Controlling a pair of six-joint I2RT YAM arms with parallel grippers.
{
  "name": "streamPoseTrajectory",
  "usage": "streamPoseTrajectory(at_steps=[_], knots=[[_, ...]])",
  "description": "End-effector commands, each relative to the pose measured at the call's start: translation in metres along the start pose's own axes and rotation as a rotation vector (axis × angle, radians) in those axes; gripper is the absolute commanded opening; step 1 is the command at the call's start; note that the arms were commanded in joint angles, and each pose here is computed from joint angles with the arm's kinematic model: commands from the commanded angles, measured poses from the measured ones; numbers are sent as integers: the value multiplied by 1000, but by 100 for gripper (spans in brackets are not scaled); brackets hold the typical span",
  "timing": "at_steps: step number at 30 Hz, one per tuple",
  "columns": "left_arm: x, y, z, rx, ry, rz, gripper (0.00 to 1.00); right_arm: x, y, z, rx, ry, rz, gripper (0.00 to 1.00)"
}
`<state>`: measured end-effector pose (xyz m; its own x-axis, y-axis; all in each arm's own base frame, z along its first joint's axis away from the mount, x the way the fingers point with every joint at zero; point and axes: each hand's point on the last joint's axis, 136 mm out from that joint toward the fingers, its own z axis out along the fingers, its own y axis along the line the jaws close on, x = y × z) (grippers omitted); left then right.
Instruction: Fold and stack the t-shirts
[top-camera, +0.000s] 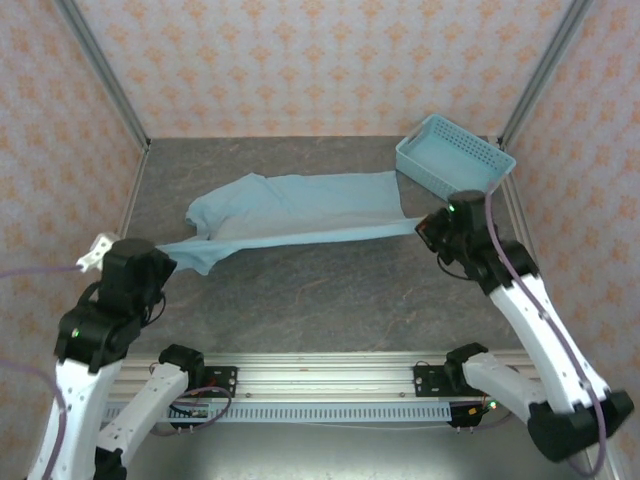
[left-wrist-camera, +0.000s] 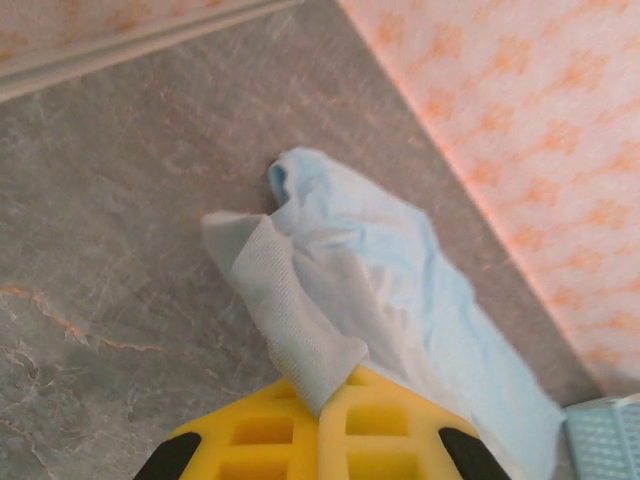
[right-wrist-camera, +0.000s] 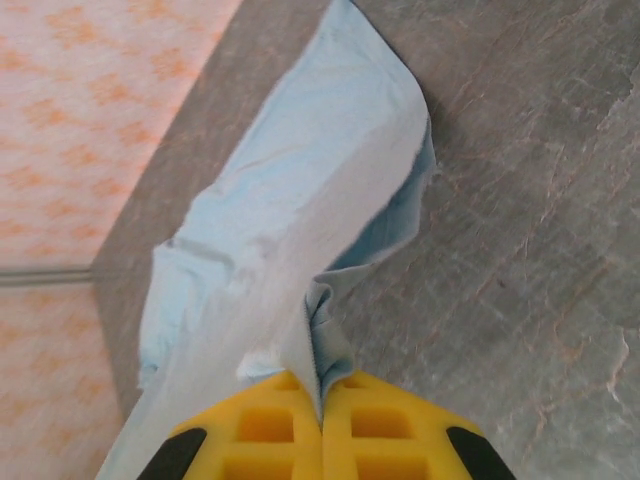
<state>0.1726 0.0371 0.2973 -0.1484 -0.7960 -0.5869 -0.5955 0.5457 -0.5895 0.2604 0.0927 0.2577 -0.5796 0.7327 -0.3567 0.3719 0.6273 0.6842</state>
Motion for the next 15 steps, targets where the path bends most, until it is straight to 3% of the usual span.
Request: streamPoseTrajectory(at_steps=[1, 4, 7, 15], knots=[[-17, 7, -14, -13, -74, -19, 0, 3, -11, -20, -4, -18, -22, 0], [-14, -9, -4, 0, -45, 9, 0, -3, 6, -21, -40, -24, -35, 0], [-17, -29, 16, -38, -49, 39, 0, -14, 35, 1, -70, -11, -35, 0], [-76, -142, 115, -97, -20, 96, 0, -90, 151, 120, -213, -26, -4, 0]])
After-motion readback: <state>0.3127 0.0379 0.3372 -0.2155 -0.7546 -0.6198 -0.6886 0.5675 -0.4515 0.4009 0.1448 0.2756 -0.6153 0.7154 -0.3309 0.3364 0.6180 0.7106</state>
